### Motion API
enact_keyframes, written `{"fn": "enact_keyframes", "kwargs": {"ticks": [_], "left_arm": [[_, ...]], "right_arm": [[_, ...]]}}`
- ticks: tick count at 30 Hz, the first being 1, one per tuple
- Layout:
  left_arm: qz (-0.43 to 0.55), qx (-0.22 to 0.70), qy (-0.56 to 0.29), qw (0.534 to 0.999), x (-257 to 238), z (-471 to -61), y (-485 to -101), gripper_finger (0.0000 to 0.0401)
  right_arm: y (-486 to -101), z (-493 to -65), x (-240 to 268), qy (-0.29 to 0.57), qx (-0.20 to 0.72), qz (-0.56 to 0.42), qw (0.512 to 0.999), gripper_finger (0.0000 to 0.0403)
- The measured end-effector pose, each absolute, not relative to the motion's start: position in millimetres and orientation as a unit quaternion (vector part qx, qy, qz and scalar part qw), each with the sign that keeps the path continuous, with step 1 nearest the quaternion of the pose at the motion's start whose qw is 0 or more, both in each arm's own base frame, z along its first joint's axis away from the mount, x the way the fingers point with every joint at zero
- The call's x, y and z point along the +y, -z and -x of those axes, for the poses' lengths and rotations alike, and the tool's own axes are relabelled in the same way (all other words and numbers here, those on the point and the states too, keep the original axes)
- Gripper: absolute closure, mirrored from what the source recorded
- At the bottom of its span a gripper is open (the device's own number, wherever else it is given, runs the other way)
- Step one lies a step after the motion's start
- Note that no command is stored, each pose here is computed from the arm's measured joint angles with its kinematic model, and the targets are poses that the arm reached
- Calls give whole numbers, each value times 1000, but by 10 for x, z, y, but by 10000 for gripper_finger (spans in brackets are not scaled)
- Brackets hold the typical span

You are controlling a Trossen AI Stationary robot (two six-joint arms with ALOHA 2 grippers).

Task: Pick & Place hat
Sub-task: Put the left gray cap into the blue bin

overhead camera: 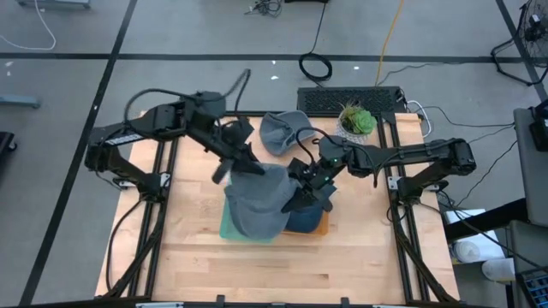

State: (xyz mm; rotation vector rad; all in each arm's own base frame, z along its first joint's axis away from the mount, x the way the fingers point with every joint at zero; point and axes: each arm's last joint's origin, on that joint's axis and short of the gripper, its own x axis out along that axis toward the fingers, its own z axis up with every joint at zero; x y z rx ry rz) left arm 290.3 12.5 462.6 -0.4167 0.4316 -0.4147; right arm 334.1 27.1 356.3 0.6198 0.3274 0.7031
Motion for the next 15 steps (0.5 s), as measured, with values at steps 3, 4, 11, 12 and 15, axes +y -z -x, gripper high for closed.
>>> {"fn": "enact_keyframes", "kwargs": {"ticks": [3,4,11,12,15], "left_arm": [[220,187,241,926,113,-2793,-4746,397],[227,177,254,923,113,-2774,-4785,397],[259,143,309,904,92,-2510,-5012,398],[262,144,310,902,87,-2473,-5025,398],[262,133,318,901,71,-2360,-5095,399]], "right_arm": [[-3565,-3346,258,-328,136,-254,900,376],[-3570,-3346,252,-321,130,-245,906,365],[-3625,-3309,159,-301,109,-223,921,262],[-3632,-3305,131,-297,106,-223,922,247],[-3707,-3232,27,-286,96,-222,927,212]]}}
